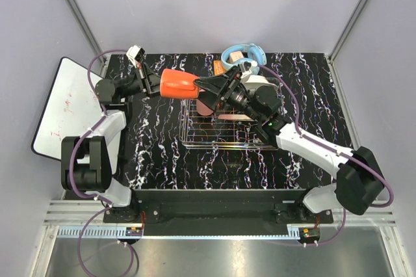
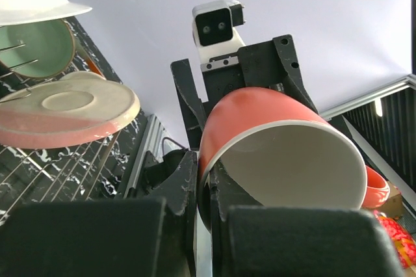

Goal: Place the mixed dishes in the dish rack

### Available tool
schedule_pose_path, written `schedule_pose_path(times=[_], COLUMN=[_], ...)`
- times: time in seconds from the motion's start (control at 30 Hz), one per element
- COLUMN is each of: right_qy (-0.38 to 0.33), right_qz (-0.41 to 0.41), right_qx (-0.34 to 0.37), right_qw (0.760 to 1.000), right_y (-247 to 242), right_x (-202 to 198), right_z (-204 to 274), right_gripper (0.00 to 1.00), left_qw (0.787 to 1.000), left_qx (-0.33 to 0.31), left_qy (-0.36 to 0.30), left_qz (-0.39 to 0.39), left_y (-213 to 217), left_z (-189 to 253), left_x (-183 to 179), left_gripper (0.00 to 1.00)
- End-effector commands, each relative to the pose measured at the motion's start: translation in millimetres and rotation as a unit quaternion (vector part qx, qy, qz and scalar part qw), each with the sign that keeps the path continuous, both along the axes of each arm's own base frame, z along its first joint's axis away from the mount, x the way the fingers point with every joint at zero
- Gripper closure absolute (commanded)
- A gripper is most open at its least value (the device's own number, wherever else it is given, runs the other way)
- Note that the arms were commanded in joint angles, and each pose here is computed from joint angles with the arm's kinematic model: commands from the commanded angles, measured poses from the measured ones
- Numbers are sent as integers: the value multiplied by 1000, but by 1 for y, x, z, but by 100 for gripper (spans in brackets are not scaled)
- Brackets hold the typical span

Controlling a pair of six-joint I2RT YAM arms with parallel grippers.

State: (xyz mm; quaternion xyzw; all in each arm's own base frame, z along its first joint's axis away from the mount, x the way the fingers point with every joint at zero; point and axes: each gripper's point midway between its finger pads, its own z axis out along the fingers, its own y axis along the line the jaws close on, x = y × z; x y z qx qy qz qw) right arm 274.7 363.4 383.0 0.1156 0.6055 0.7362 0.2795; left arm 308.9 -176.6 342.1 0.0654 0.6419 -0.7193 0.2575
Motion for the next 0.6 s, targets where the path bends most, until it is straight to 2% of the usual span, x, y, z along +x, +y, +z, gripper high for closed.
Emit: schedule_pose_path(times=[0.0,0.5,0.53,0.57], right_qy=[-23,-22,-24,-26], right_qz=[17,52,53,61], right_qx=[69,57,55,53], right_qw=[997,997,997,996], right_y=[-7,14,14,16], right_x=[-5,2,1,-1], right_z=[34,38,38,38], right_gripper=[0,0,1,5], left_qw=[970,963,963,963], left_qx=[-2,11,12,12], left_qy=[-244,-268,-268,-267], left_qz=[1,-29,-29,-29], left_y=[-2,-13,-13,-13], left_z=[41,37,36,36], left_x=[-44,-56,-56,-55], left_gripper=[100,100,100,100])
